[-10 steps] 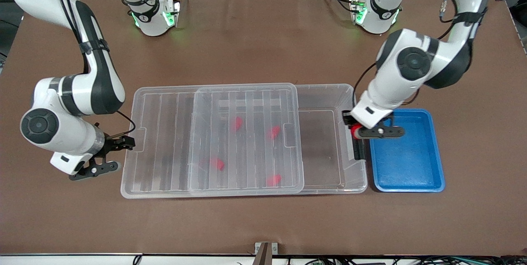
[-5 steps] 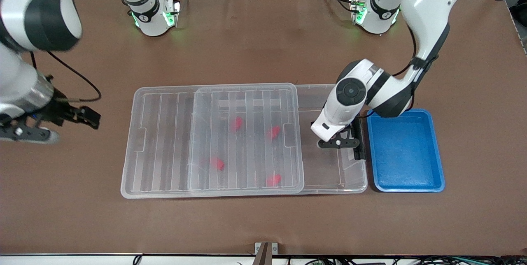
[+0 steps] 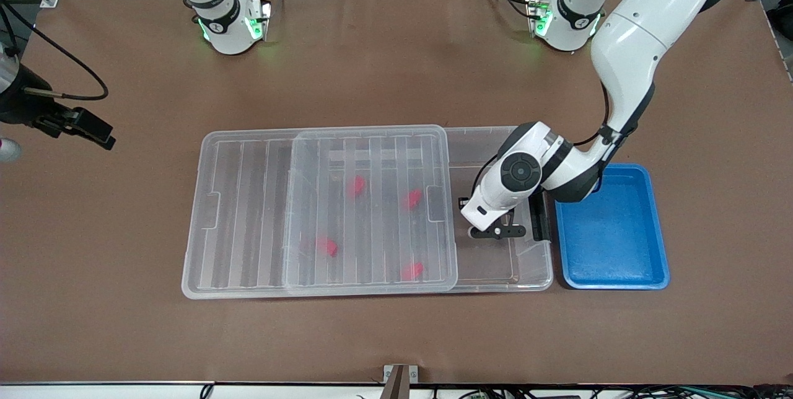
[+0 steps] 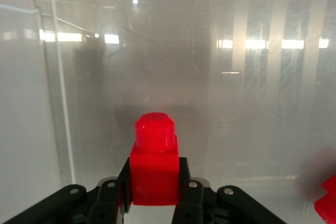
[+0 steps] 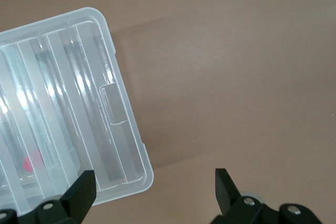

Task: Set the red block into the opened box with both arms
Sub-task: 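Carry the red block over the opened box gap with the left gripper, then lower the block into the box, open the left gripper, and withdraw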

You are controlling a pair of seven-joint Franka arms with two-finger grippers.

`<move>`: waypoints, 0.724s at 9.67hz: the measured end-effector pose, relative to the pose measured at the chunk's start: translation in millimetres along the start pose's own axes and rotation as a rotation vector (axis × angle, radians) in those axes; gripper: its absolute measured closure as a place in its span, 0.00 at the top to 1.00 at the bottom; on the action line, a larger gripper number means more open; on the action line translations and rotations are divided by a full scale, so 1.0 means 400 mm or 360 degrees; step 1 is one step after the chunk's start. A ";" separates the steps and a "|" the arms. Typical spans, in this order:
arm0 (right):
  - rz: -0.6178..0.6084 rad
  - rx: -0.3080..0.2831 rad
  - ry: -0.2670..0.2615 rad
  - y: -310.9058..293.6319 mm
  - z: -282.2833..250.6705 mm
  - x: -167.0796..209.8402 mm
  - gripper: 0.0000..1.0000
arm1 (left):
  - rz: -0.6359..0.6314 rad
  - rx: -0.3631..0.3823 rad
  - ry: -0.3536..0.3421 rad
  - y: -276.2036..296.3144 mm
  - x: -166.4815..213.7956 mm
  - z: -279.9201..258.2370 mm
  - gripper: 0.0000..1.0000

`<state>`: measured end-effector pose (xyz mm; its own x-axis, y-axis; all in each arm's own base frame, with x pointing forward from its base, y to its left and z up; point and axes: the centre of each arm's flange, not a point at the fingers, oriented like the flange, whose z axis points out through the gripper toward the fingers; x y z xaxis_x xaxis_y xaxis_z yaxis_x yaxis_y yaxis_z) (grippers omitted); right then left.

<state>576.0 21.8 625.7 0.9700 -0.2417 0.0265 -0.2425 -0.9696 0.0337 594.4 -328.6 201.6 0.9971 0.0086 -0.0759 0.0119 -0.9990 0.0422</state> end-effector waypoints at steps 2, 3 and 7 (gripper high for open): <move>0.0002 -0.0002 -0.0012 0.002 0.004 -0.001 1.00 | 0.0086 0.0072 0.0050 -0.003 0.000 0.024 0.35; 0.0003 -0.0004 -0.0020 0.003 0.005 -0.002 1.00 | 0.0119 0.0099 0.0070 -0.002 0.000 0.032 0.35; 0.0003 -0.0002 -0.0024 0.003 0.005 -0.003 1.00 | 0.0128 0.0101 0.0096 0.000 0.008 0.019 0.61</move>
<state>574.5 21.0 623.6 0.9697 -0.2440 0.0112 -0.2443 -0.9691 0.0350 597.1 -328.9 193.8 0.9973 -0.0712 -0.0149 -0.0715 -0.9973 -0.0172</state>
